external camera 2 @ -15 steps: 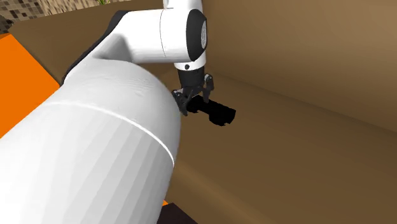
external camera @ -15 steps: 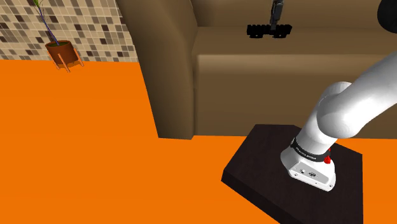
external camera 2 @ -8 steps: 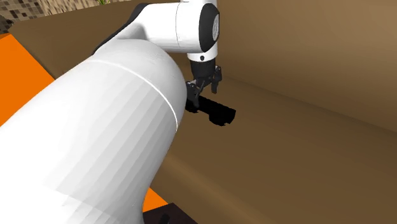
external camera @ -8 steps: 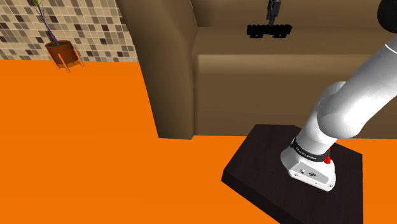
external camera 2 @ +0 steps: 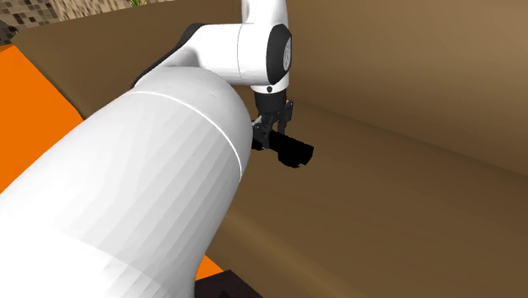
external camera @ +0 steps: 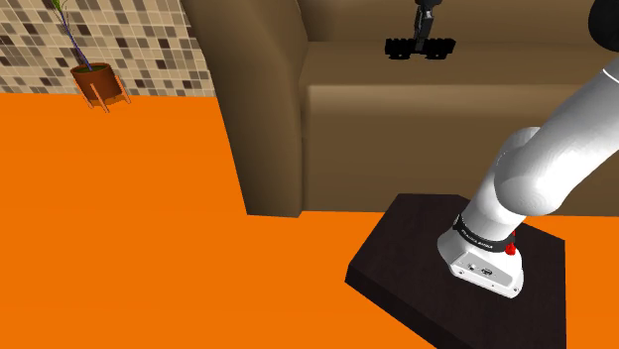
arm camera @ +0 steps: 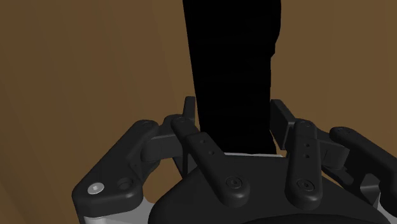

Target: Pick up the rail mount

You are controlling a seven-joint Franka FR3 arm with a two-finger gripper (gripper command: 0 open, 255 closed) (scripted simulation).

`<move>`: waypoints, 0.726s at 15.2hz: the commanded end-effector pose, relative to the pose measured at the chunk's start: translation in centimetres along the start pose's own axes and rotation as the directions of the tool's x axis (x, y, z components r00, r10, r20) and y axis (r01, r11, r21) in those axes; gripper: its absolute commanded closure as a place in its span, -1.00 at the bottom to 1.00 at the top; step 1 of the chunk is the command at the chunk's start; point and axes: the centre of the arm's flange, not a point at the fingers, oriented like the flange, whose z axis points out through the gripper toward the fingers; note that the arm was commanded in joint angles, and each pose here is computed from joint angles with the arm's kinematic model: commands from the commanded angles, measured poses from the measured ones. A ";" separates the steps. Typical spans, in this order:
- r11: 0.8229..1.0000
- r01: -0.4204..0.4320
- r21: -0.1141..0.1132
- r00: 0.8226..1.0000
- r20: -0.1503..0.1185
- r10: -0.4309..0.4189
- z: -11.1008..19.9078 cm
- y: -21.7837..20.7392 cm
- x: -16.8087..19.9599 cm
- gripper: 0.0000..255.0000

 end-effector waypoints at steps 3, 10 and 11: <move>1.000 0.000 0.001 1.000 0.001 0.000 0.1 0.0 0.0 1.00; 1.000 0.000 0.001 1.000 0.000 0.000 -0.9 0.1 0.0 1.00; 1.000 0.000 0.001 1.000 0.000 0.000 -1.5 0.1 -0.1 1.00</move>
